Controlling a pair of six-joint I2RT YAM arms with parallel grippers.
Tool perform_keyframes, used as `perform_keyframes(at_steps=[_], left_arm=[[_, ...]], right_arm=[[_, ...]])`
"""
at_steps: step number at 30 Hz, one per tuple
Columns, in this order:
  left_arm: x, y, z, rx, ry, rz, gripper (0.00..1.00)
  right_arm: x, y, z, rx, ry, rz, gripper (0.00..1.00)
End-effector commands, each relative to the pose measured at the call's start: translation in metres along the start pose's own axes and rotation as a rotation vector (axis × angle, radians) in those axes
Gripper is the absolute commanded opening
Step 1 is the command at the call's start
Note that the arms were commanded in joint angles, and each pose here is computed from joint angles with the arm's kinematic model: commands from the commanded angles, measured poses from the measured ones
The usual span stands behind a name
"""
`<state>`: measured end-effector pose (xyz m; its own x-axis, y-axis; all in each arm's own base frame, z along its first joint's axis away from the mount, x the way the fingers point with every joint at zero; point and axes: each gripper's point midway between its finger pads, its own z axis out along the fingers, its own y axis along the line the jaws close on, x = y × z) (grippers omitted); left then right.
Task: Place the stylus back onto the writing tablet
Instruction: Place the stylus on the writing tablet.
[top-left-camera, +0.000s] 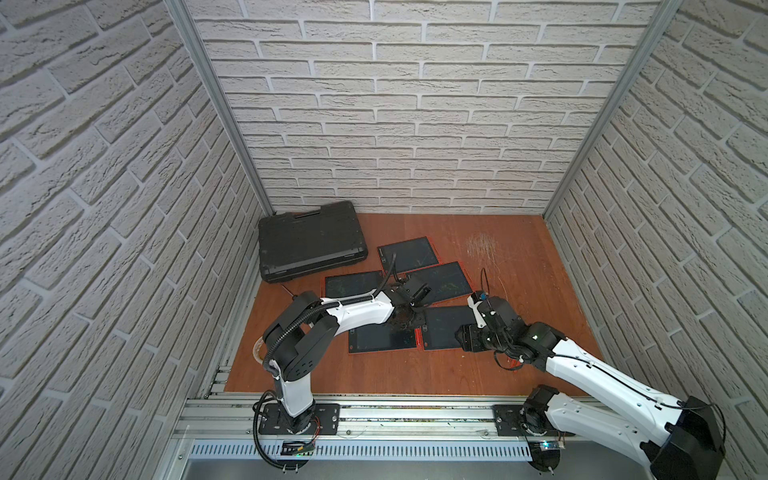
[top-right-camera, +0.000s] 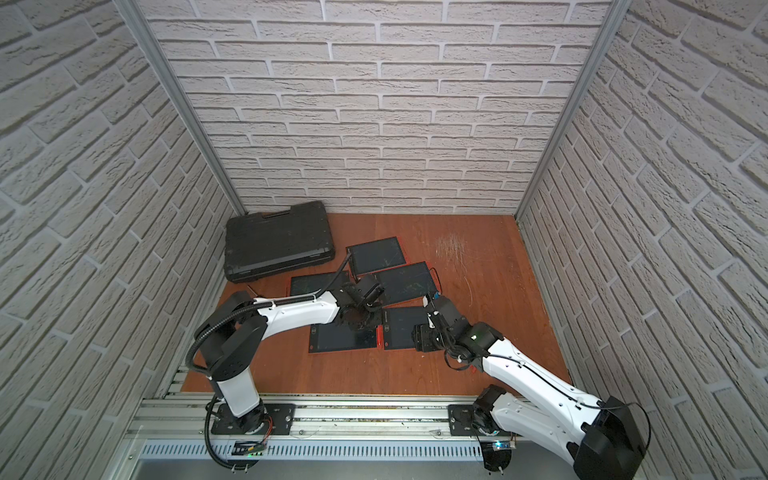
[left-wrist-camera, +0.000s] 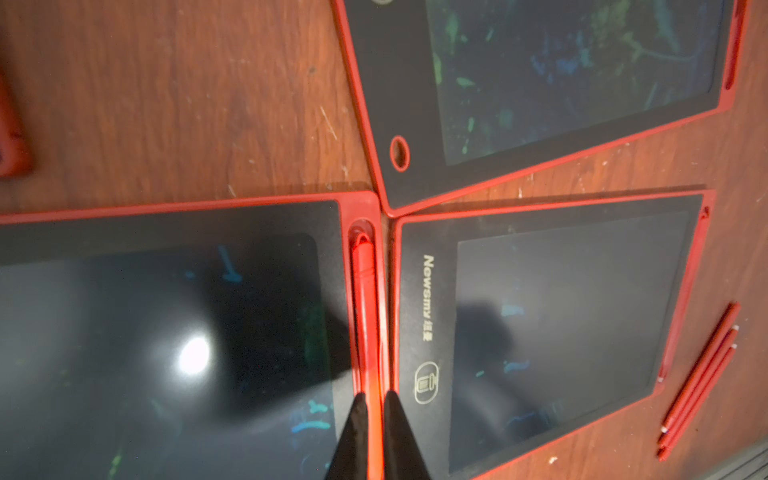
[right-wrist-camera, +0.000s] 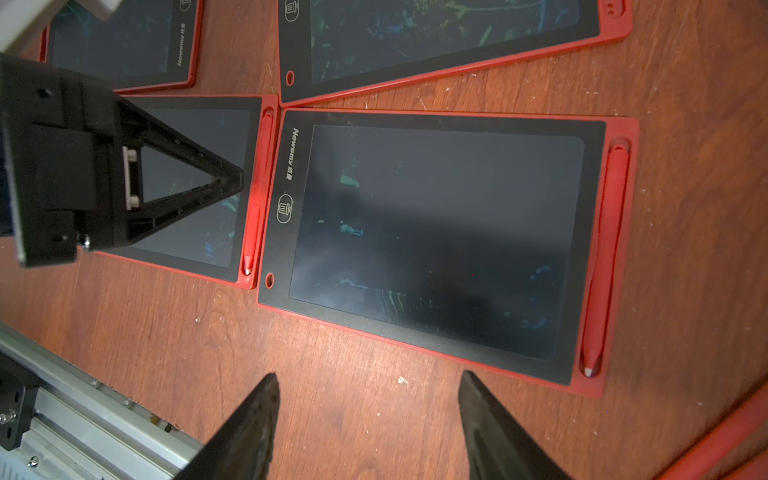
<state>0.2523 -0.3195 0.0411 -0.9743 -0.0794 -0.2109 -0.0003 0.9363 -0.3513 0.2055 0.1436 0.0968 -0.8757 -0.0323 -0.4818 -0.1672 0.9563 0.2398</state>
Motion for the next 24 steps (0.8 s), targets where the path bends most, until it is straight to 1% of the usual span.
perform_keyframes(at_steps=[1, 6, 13, 19, 24], left_arm=[[-0.002, 0.001, 0.001, -0.001, 0.002, 0.005, 0.1], [-0.007, 0.001, -0.007, -0.001, -0.007, 0.035, 0.1], [-0.007, 0.015, -0.021, -0.025, 0.001, 0.066, 0.07], [-0.004, 0.008, -0.013, 0.007, 0.016, 0.074, 0.0], [-0.003, -0.003, -0.005, 0.016, 0.029, 0.092, 0.0]], right_arm=[[-0.002, 0.002, 0.001, -0.007, -0.018, -0.002, 0.68], [-0.005, 0.006, -0.001, -0.022, -0.021, -0.009, 0.68], [-0.009, 0.014, -0.004, -0.064, -0.034, -0.021, 0.68], [-0.01, 0.016, -0.002, -0.068, -0.029, -0.019, 0.68], [-0.009, 0.015, -0.002, -0.06, -0.026, -0.021, 0.67]])
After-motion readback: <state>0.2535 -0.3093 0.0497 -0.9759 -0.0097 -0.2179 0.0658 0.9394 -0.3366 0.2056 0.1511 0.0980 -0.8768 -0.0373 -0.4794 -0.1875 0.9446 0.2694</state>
